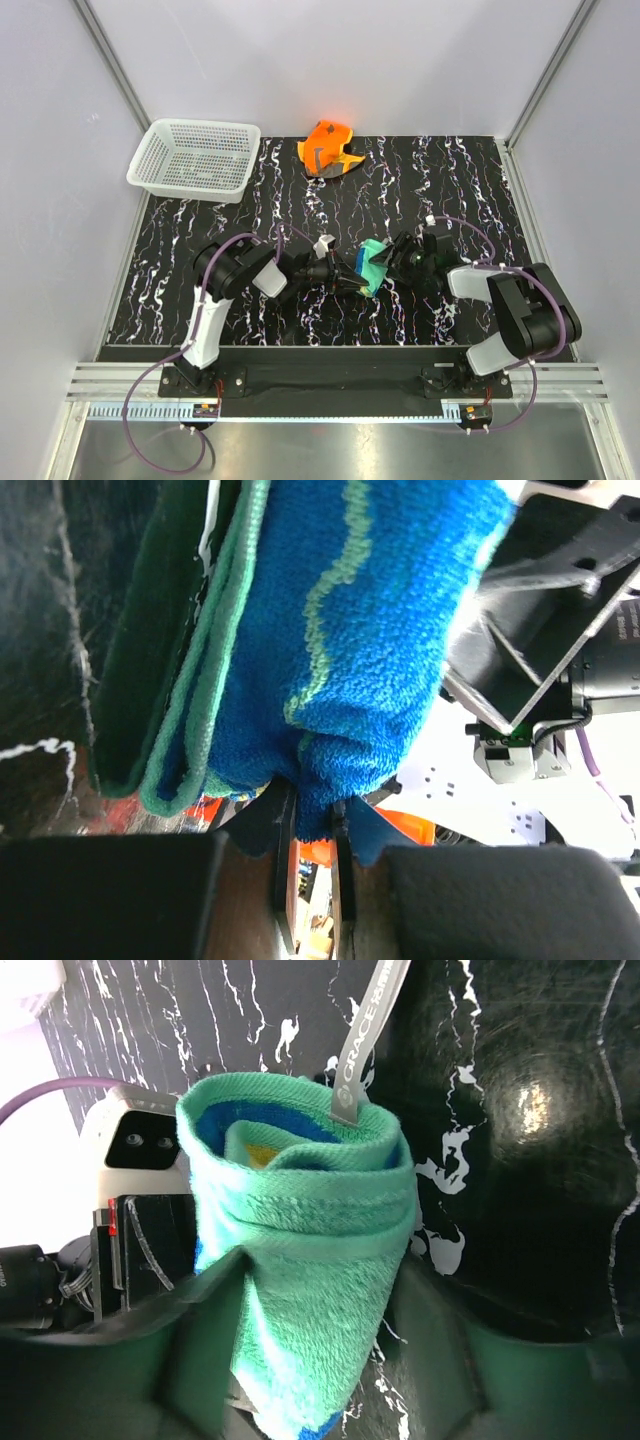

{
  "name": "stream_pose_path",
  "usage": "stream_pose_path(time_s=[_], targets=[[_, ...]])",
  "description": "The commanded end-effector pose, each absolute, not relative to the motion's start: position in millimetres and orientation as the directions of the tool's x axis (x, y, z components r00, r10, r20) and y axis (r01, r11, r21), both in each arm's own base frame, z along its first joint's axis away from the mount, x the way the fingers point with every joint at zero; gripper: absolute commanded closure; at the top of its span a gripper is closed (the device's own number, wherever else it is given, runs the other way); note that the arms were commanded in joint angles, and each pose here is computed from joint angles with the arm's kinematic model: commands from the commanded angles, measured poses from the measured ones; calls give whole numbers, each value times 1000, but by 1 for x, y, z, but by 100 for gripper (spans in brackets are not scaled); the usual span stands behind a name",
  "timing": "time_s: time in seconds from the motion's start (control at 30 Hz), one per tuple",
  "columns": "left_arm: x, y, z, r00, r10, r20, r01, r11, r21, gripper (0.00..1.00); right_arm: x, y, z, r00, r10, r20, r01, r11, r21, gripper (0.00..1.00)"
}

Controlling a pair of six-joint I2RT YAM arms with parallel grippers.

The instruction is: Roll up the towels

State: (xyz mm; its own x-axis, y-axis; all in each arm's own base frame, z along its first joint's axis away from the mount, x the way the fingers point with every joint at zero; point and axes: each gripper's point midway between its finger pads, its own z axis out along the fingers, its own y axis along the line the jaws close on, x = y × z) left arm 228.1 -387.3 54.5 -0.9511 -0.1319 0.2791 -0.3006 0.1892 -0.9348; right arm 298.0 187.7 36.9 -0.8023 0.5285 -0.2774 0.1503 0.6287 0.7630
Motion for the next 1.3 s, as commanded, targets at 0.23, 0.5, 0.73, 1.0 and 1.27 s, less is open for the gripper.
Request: stream_pose_path(time_s=[0.23,0.5,0.73,1.0,1.27], targets=[[224,-383,49,-943,-103,316,-330,182,-926,87,309,210,51,-804,501,-321,64,609,790,68],[213,-374,71,-985,-71,156,-169,258,-951,32,312,214,99,-790,476,-387,-38,592,805,71],[209,-356,111,-993,-83,-83,56,287,-956,27,303,216,155,-786,455,-420,-109,567,817,72],[226,-353,174,-942,-140,-304,263,252,-931,17,290,209,201,-782,419,-461,-140,604,785,72],[256,-341,212,-833,-190,-520,424,387,-819,11,273,204,223,-789,395,-471,-147,623,768,73]])
